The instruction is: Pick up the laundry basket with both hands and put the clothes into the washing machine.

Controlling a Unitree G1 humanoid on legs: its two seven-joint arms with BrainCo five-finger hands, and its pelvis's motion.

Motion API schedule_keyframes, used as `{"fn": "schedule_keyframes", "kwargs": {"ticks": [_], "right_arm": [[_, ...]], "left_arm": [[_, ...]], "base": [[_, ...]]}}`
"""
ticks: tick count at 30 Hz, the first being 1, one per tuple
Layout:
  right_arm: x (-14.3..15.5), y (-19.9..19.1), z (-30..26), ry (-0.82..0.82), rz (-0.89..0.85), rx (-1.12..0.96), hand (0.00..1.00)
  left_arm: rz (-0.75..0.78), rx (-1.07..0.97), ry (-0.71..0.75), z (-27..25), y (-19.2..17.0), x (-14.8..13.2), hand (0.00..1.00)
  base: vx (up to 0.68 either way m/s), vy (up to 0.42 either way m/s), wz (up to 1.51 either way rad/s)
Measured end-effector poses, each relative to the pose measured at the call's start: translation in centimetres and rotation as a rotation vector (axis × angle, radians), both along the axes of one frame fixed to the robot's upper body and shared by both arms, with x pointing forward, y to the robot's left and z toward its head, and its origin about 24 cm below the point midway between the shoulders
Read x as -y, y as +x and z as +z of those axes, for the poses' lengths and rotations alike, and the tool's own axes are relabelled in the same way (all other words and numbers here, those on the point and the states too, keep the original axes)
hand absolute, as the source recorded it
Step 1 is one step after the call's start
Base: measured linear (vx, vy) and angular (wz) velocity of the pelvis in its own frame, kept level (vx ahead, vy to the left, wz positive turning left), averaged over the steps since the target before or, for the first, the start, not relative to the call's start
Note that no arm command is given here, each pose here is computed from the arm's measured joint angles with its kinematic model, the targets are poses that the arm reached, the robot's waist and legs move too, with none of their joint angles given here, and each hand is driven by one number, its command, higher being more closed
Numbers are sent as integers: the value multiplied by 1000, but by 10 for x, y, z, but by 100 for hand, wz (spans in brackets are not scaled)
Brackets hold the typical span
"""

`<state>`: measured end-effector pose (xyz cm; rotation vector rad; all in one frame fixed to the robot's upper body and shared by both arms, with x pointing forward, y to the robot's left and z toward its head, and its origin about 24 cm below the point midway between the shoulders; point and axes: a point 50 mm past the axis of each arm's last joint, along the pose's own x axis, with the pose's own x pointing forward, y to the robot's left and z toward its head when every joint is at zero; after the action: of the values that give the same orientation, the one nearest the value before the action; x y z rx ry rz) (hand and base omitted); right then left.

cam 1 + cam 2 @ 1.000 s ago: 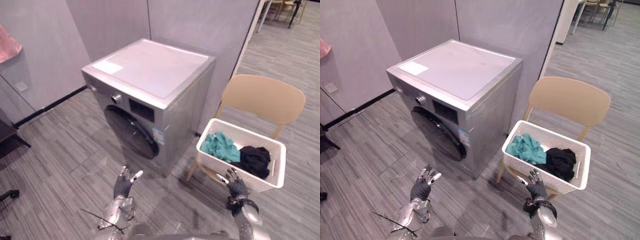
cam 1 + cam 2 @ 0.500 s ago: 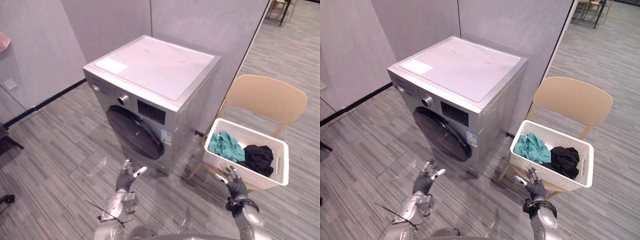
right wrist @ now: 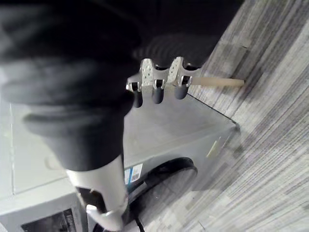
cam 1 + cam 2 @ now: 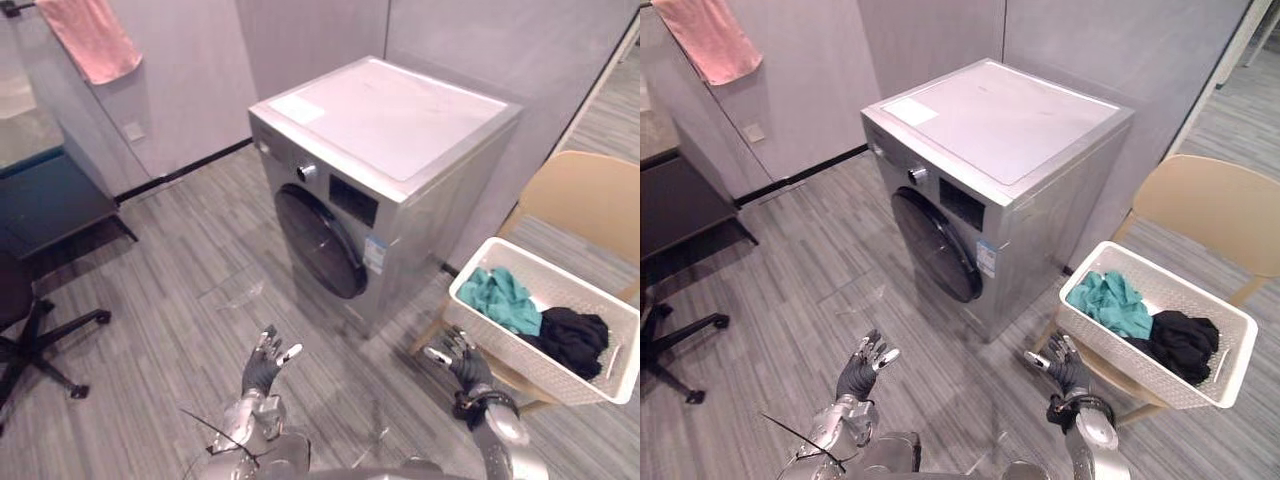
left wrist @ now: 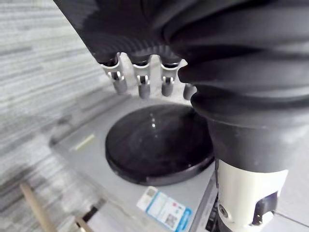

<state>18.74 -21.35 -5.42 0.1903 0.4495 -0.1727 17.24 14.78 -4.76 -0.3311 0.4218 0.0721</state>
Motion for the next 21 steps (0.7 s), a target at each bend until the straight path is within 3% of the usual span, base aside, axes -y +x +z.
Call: {"fn": "schedule_keyframes", "kwargs": {"ticks": [2,8,13,21], "right_arm": [[15,-1,-4,-54,1,-43,0],[10,15,-4,-48,-18,-36,0],[28,37,13,-89,-93,28,0],[70,64,47,-326,-80,71,0]], "left_arm": [[-14,-12,-6,-3,-2,3,0],[-27,-23,89,-4,3,-19,0],[-9,-20,127,-2,2,-32,0],[-2,-24,136,-2,0,-35,0]], "base": [[58,366,33],[70,234,28],[-20,47,-4],[-65,-20,-7]]}}
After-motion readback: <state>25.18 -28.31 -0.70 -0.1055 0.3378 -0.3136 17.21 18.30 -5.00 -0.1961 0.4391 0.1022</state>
